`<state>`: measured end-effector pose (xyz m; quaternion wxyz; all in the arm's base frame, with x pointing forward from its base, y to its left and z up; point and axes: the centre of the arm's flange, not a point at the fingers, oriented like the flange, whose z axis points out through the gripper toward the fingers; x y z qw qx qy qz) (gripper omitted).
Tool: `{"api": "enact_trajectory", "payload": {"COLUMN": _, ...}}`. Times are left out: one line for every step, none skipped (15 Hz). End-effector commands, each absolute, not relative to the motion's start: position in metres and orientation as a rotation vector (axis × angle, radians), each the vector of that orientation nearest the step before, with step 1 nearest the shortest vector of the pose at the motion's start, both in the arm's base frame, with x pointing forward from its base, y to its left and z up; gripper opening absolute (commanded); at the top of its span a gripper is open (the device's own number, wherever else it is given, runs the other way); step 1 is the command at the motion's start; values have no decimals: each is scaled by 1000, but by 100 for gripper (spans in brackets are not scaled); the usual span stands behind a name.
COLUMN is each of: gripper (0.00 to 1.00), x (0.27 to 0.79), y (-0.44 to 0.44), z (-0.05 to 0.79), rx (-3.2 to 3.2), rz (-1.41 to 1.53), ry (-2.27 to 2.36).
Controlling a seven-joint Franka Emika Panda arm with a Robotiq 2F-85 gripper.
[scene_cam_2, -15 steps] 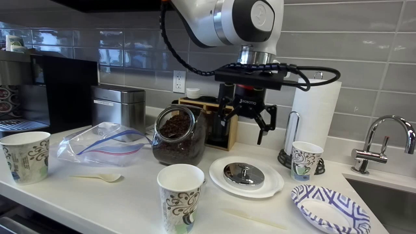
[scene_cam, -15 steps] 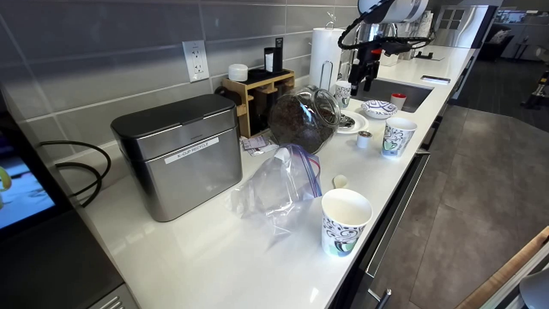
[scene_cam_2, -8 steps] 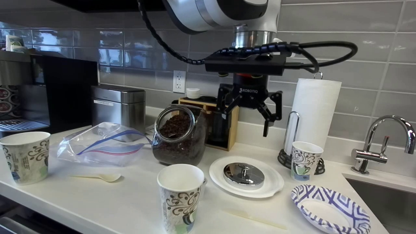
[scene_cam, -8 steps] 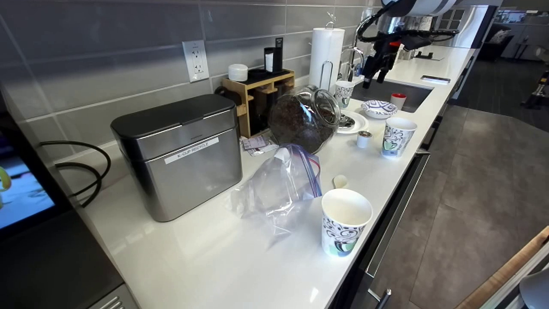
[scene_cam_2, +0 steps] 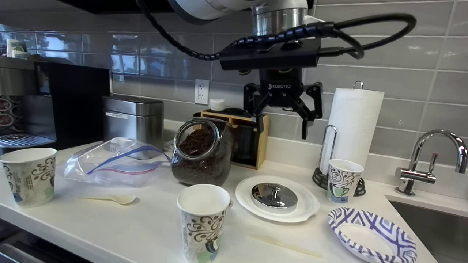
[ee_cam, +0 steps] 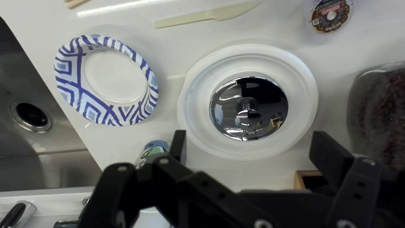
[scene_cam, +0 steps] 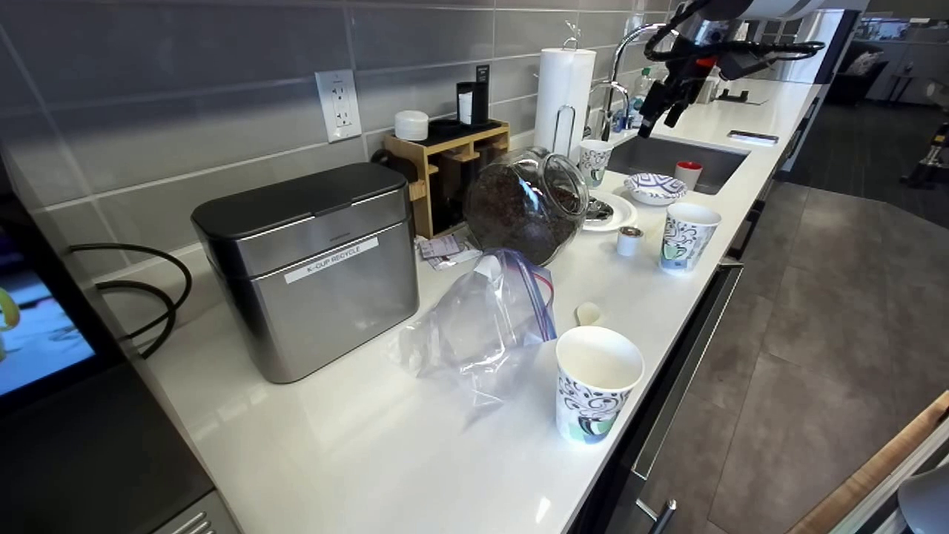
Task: Remove the lid from the glass container.
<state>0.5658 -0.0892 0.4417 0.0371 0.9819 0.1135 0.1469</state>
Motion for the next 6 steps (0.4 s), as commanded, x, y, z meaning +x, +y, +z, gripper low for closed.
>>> {"api": "enact_trajectory", "payload": {"gripper": 100, "x": 564, "y": -89, "z": 446, "rx": 3005, "rz": 479, "ry": 346}}
{"api": "enact_trajectory", "payload": {"gripper": 100, "x": 562, "y": -89, "z": 448, "rx": 2999, "rz": 496, "ry": 344}}
{"api": "enact_trajectory", "payload": {"gripper": 100, "x": 560, "y": -89, "z": 449, "rx": 2998, "rz": 501, "ry": 344}}
{"api": "enact_trajectory", "payload": {"gripper": 100, "x": 559, "y": -89, "z": 450, "rx": 2998, "rz": 503, "ry": 344}}
{"api": "enact_trajectory", "payload": {"gripper": 100, "x": 559, "y": -89, "z": 450, "rx": 2998, "rz": 503, "ry": 344}}
{"api": "enact_trajectory", "payload": {"gripper": 100, "x": 558, "y": -89, "z": 450, "rx": 2998, "rz": 503, "ry": 344}}
